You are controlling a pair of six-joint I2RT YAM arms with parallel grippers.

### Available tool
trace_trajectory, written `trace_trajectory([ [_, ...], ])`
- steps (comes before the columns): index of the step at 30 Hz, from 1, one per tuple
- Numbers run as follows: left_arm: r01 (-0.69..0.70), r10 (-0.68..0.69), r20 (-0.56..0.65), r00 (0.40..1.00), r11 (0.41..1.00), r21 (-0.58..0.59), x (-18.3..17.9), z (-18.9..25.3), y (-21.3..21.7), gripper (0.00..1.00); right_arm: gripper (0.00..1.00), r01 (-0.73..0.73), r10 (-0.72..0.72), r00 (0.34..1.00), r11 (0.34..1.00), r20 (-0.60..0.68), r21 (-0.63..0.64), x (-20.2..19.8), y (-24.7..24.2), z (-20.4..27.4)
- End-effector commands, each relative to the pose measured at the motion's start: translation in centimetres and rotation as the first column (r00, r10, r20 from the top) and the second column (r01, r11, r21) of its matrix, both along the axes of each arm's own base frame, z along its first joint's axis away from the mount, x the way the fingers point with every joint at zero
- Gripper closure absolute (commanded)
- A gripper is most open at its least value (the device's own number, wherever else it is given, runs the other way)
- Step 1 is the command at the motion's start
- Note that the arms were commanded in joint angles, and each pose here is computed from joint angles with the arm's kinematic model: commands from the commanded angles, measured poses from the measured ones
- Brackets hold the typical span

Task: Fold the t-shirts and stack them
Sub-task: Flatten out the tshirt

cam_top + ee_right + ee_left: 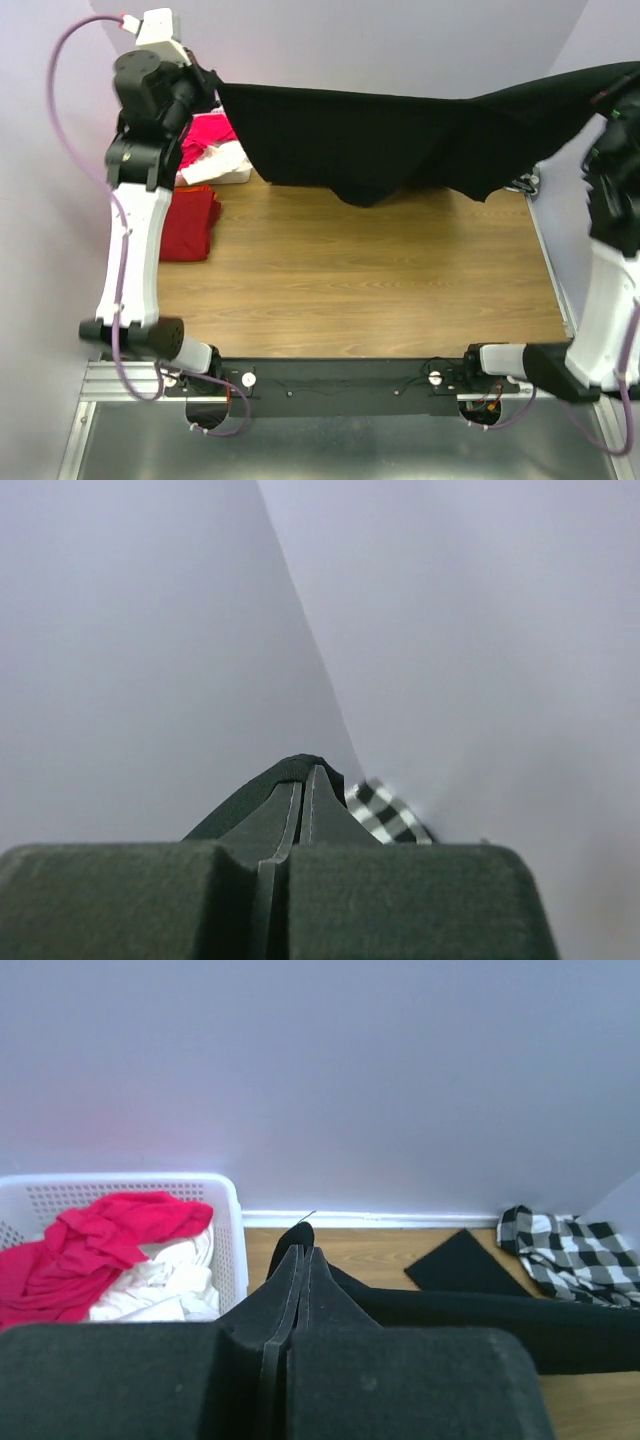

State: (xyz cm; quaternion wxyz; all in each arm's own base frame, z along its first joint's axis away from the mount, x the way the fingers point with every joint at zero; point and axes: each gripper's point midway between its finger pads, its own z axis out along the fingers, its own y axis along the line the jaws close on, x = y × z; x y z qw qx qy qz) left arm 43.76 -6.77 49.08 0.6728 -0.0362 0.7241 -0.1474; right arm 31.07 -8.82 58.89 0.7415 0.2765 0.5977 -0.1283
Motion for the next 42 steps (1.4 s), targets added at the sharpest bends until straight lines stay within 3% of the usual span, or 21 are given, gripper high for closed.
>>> trace_trajectory([
  [1,-0.038,0.031,0.199,0.980,0.999,0.031,-6.5,6.7,1.5,1.00,0.99,0.021,-0.004,0.981,0.996,0.196,-0.084,-7.3,-0.5,6.4],
  [7,-0.056,0.045,0.308,0.950,0.998,0.025,-9.9,10.9,2.1,1.00,0.99,0.010,0.026,0.962,0.992,0.273,-0.128,-9.0,-0.1,9.4],
  [13,-0.047,0.037,0.289,0.957,0.999,0.027,-8.5,10.4,1.8,1.00,0.99,0.010,0.031,0.956,0.990,0.291,-0.139,-6.4,0.0,10.3],
  [19,-0.049,0.043,0.250,0.967,0.999,0.017,-4.4,8.4,1.2,1.00,0.99,-0.003,0.041,0.974,0.986,0.224,-0.169,0.6,0.3,8.6],
  [24,-0.037,0.034,0.194,0.980,0.999,0.010,1.1,5.4,0.1,1.00,0.99,-0.025,0.046,0.992,0.985,0.120,-0.172,9.6,0.5,4.4],
  [29,-0.020,0.017,0.115,0.993,1.000,0.024,7.7,1.0,-1.2,1.00,0.99,-0.049,0.062,0.995,0.985,0.079,-0.166,15.2,0.7,1.8],
  [31,-0.019,0.016,0.143,0.990,1.000,0.024,8.7,2.1,-1.3,1.00,0.99,-0.055,0.067,0.995,0.985,0.069,-0.166,17.1,0.8,0.9],
  [33,-0.025,0.021,0.128,0.992,0.999,0.032,10.9,1.0,-1.4,1.00,0.99,-0.062,0.082,0.991,0.983,0.105,-0.175,17.1,0.8,2.1],
  [35,-0.029,0.024,0.190,0.982,0.999,0.021,11.3,3.4,-1.2,1.00,0.99,-0.082,0.107,0.983,0.983,0.151,-0.163,17.2,1.2,3.0],
  [40,-0.006,0.005,0.369,0.929,1.000,0.001,8.1,10.1,-0.9,1.00,0.99,-0.066,0.104,0.965,0.984,0.240,-0.164,14.2,0.5,5.9],
  [42,-0.012,0.009,0.433,0.902,1.000,0.005,5.2,13.0,-0.4,1.00,0.99,-0.062,0.115,0.951,0.980,0.286,-0.187,11.7,0.7,8.0],
])
